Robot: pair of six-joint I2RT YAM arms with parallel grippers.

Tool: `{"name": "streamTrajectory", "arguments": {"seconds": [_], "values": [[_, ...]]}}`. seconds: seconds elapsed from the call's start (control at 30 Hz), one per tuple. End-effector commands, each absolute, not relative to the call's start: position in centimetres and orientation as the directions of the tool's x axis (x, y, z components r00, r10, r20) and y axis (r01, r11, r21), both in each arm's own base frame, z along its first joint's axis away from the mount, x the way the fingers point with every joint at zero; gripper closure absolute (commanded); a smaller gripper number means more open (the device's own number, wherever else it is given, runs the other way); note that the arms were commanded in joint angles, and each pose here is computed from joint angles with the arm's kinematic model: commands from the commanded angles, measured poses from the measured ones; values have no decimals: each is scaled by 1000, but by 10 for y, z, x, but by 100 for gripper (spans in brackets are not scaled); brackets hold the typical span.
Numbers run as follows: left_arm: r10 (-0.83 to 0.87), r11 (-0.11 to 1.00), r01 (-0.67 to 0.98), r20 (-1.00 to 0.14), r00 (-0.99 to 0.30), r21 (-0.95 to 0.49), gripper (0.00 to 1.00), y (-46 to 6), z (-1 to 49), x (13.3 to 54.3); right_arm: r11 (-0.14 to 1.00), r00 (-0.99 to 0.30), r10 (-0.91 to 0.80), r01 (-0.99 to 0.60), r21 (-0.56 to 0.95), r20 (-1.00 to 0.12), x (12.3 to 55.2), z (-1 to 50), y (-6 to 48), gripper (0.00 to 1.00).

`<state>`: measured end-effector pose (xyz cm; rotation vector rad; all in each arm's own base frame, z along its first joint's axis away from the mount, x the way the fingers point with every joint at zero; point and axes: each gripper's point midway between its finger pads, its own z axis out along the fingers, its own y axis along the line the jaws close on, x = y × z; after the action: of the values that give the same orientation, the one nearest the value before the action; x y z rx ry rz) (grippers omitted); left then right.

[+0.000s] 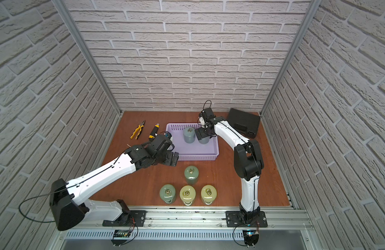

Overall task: Take the tea canister out of the basket
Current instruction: Pick up the tea canister from the basket.

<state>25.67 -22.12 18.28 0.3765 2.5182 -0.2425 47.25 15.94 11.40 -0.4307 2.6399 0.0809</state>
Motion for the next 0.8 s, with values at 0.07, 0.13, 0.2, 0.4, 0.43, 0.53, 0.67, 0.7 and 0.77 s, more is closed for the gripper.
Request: {"name": "streamTrajectory", "arguments": {"seconds": [0.07, 0.13, 0.2, 0.4, 0.43, 0.53, 0.67, 0.7, 0.77], "values": [[176, 960, 269, -568, -804, -83, 2, -208, 182, 254, 951, -829, -280, -310, -20, -484, 493, 112, 161, 1], [170, 962, 260, -566, -807, -82, 2, -205, 182, 254, 951, -833, -279, -310, -14, -478, 496, 107, 162, 0], [165, 964, 252, -565, -808, -79, 2, -203, 182, 253, 952, -836, -275, -307, -12, -475, 499, 103, 163, 0], [156, 968, 240, -566, -810, -77, 2, -200, 183, 252, 953, -844, -270, -302, -5, -464, 503, 93, 165, 1], [154, 968, 237, -564, -811, -76, 2, -199, 182, 251, 953, -845, -271, -303, -4, -460, 503, 91, 166, 2], [149, 969, 232, -565, -812, -79, 2, -198, 182, 251, 954, -849, -268, -301, 0, -455, 504, 90, 165, 5], [144, 970, 228, -566, -812, -80, 2, -198, 181, 251, 955, -854, -266, -297, -1, -448, 502, 89, 165, 11], [143, 970, 228, -566, -812, -81, 2, -198, 182, 251, 956, -855, -264, -293, -2, -447, 501, 89, 164, 13], [145, 970, 229, -567, -811, -79, 2, -198, 181, 252, 957, -856, -264, -290, -9, -445, 501, 90, 162, 17]]}}
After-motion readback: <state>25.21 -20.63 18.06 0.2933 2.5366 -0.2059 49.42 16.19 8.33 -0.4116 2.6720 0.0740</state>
